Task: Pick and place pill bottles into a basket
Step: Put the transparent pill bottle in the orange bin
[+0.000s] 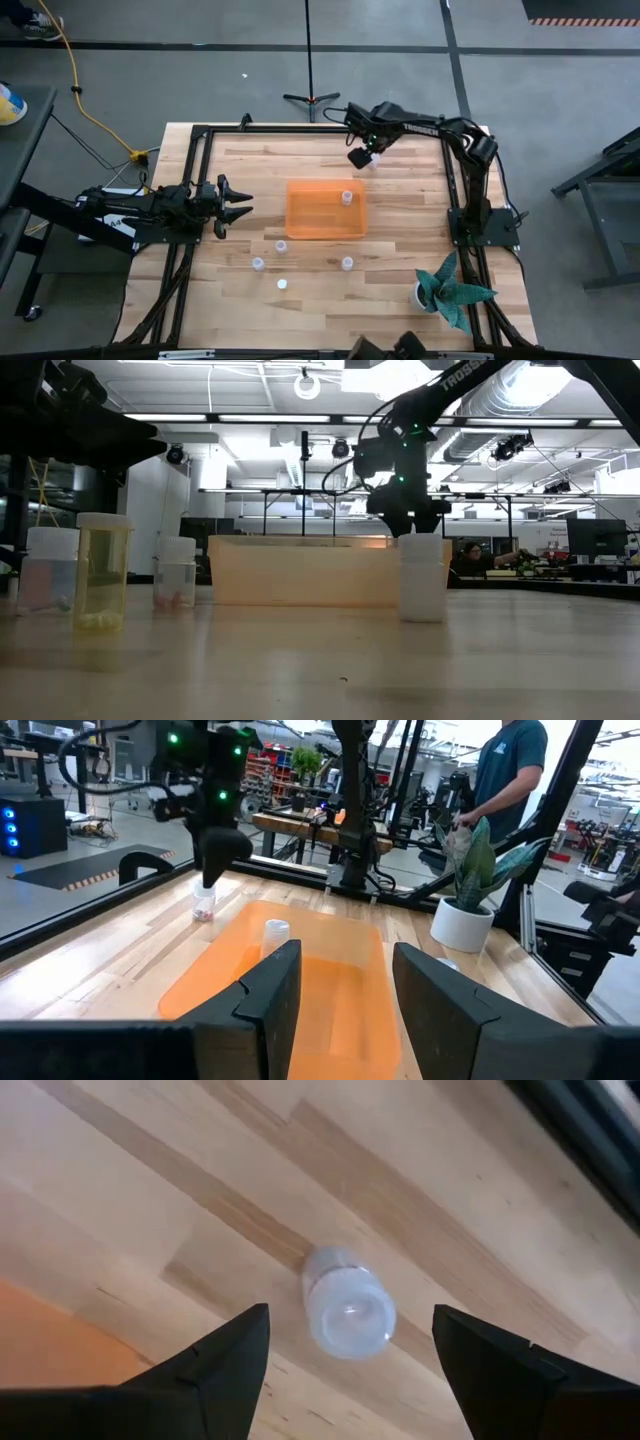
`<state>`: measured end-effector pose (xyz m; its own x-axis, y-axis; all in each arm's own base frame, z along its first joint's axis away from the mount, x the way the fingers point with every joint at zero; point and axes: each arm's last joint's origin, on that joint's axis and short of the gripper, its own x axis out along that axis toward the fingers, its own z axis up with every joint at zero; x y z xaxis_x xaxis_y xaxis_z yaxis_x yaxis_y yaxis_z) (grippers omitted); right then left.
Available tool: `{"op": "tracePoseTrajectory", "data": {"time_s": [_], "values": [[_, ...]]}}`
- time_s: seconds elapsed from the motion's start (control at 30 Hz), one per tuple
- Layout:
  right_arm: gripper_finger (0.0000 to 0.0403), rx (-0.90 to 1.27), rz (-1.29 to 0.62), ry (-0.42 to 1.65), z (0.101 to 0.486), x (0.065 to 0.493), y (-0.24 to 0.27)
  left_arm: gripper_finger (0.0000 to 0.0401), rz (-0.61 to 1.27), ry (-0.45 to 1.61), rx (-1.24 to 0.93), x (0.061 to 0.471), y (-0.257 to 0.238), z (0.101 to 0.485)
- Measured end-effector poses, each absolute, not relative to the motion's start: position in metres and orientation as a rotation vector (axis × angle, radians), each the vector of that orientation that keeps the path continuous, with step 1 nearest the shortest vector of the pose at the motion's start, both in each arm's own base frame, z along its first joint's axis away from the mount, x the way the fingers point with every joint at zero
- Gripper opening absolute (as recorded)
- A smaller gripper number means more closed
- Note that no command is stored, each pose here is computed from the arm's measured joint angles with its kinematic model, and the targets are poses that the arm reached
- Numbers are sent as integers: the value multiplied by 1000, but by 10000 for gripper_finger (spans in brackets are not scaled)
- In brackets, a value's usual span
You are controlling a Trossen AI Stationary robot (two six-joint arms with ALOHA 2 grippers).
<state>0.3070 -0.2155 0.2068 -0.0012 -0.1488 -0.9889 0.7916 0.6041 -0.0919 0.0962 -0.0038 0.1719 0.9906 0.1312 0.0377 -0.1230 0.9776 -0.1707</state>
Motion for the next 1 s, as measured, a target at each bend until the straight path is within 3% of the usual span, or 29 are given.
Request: {"op": "tracePoseTrajectory", "data": {"time_s": [0.63,1.0], "values": [[257,600,-810,1385,193,306,-215,195,128,-49,-169,96,-4,172],[206,618,-792,1393,192,306,-214,195,128,-49,-169,96,-4,172]]}}
